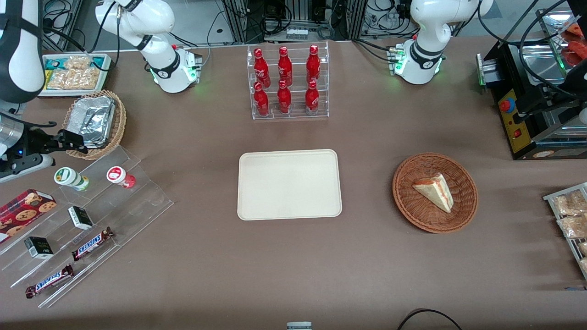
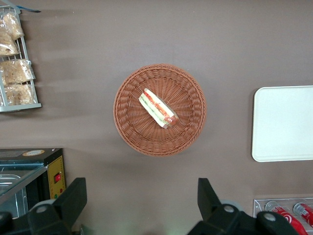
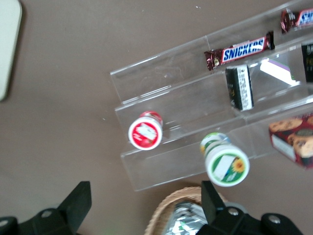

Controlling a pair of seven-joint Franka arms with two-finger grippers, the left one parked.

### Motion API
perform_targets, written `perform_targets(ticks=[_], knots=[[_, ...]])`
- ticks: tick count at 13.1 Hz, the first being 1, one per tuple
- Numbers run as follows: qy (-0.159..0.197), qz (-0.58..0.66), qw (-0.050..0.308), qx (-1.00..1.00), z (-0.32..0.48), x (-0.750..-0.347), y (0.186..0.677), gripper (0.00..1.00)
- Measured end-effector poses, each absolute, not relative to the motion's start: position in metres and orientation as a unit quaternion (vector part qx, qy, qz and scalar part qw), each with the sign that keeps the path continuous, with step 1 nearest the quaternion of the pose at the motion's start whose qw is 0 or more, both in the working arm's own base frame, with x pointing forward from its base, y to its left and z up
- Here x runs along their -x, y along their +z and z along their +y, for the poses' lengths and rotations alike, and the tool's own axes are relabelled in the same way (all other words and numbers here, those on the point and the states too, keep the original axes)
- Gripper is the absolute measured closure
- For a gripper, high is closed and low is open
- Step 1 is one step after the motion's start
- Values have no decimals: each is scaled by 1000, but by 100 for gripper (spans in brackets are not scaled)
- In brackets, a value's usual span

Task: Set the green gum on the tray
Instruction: 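Move the right gripper down toward the green-and-white gum container on the acrylic stand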

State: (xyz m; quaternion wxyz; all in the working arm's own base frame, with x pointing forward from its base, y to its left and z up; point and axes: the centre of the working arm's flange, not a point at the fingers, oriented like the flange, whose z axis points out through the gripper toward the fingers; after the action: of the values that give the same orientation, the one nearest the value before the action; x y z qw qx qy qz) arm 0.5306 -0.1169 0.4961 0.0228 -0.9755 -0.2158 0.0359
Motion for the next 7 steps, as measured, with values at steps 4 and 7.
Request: perform_targets(ticks=[4, 7], knots=[[21, -322, 19, 946, -141, -533, 477, 0], [9, -378, 11, 926, -159, -533, 455, 0]])
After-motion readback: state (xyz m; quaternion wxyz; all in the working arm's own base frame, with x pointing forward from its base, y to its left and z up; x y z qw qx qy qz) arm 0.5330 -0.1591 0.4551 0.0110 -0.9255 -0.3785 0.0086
